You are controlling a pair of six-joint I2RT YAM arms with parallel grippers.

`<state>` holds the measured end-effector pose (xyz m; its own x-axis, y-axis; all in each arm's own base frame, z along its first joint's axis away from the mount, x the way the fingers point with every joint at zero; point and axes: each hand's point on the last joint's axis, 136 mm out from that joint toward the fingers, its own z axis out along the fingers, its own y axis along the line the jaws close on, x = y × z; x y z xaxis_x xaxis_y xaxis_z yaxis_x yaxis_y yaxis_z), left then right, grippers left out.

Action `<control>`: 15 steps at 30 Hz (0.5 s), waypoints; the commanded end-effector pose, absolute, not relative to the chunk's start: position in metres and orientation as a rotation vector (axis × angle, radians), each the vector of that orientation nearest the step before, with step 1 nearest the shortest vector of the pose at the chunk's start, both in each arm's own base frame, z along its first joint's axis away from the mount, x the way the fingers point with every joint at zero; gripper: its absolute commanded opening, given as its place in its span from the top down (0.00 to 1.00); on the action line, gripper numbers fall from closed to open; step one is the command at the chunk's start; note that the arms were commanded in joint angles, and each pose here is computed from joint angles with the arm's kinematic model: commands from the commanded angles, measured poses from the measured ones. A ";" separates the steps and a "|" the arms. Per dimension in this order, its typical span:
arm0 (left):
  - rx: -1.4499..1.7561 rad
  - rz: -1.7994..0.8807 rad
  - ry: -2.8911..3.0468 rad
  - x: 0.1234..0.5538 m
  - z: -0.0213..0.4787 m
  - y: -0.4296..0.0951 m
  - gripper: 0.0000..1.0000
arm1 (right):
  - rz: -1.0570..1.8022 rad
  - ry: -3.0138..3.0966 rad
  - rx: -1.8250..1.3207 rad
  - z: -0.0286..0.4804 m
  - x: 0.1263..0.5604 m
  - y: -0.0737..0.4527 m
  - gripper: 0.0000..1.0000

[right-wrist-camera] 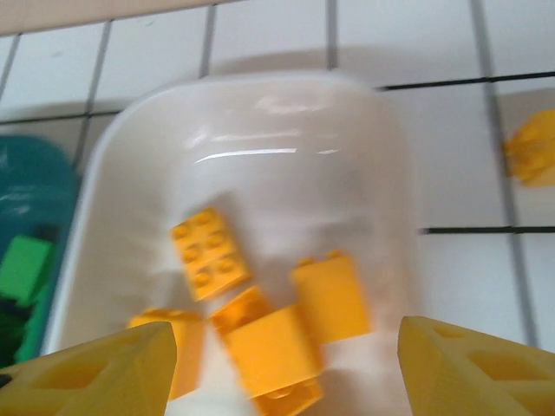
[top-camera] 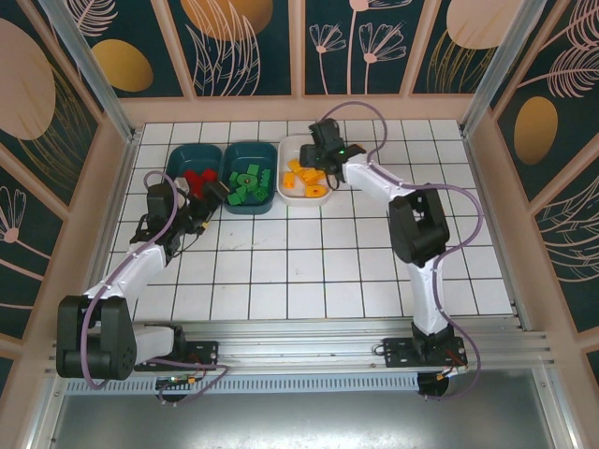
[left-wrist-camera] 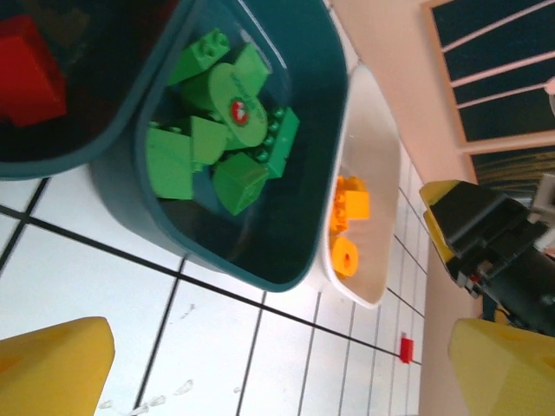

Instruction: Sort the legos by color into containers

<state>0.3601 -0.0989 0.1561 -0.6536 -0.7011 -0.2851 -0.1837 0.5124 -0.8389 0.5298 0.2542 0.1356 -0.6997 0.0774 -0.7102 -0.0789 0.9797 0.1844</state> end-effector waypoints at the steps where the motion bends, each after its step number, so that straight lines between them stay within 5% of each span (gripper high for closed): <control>1: -0.590 -1.195 2.101 0.358 0.173 -0.116 0.01 | 0.181 2.295 0.097 0.145 0.556 0.190 0.30; 7: -0.475 -1.236 2.132 0.355 0.177 -0.140 0.01 | 0.097 2.398 0.135 0.096 0.597 0.139 0.28; 15: -0.439 -1.226 2.159 0.363 0.179 -0.152 0.02 | 0.097 2.469 0.067 0.056 0.624 0.137 0.26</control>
